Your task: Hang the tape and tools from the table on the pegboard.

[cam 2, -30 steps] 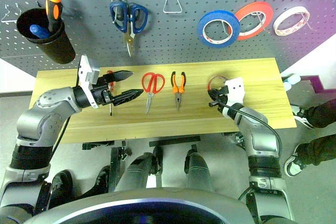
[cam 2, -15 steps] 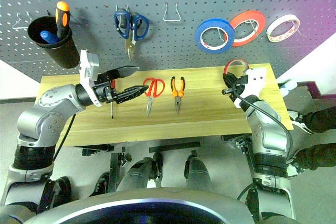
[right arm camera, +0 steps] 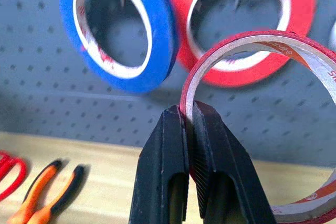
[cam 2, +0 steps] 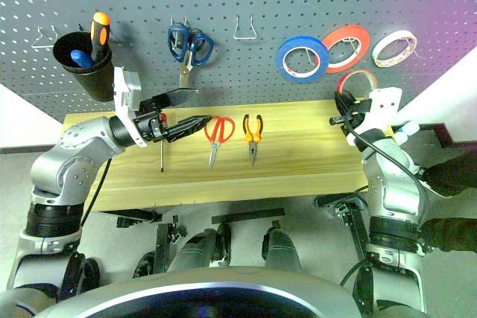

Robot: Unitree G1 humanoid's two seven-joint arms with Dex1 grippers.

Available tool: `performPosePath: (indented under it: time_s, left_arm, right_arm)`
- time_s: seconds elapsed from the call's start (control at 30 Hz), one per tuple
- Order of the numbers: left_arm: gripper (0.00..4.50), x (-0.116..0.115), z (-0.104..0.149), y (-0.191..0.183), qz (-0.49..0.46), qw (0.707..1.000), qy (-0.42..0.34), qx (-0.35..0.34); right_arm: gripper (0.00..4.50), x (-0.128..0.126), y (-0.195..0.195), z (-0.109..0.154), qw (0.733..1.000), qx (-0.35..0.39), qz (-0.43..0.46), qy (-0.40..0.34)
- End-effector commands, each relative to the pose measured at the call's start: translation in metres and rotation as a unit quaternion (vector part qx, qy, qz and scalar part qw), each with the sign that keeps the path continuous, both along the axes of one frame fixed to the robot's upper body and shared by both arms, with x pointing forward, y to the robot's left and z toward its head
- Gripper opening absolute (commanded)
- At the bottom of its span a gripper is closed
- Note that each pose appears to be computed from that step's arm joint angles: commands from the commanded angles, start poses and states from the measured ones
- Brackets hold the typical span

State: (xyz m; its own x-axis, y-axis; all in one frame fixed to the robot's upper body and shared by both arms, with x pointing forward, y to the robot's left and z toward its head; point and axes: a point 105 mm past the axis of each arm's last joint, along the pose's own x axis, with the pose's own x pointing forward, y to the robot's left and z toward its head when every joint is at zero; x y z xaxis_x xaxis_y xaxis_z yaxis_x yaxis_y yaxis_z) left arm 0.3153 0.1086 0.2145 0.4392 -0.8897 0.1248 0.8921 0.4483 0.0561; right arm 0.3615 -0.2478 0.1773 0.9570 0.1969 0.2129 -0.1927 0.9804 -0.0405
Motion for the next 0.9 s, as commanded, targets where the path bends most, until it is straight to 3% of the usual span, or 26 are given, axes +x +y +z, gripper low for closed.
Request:
performPosePath:
  time_s: [0.03,0.43,0.6,0.9]
  left_arm:
    - [4.50,0.000,0.010,-0.003,-0.011,1.000,-0.024,-0.006]
    - [4.50,0.004,0.011,-0.005,-0.018,1.000,-0.025,-0.006]
    - [4.50,0.004,0.012,-0.004,-0.017,0.999,-0.027,-0.005]
    - [4.50,0.004,0.012,-0.003,-0.007,1.000,-0.029,-0.004]
  right_arm:
    - [0.04,-0.011,-0.007,0.024,0.999,-0.006,-0.018,-0.047]
    - [0.04,-0.020,-0.004,0.037,0.997,-0.017,-0.019,-0.066]
    - [0.04,-0.012,0.002,0.052,0.996,-0.023,-0.007,-0.086]
    - [0.04,0.005,0.015,0.054,0.995,-0.025,0.020,-0.090]
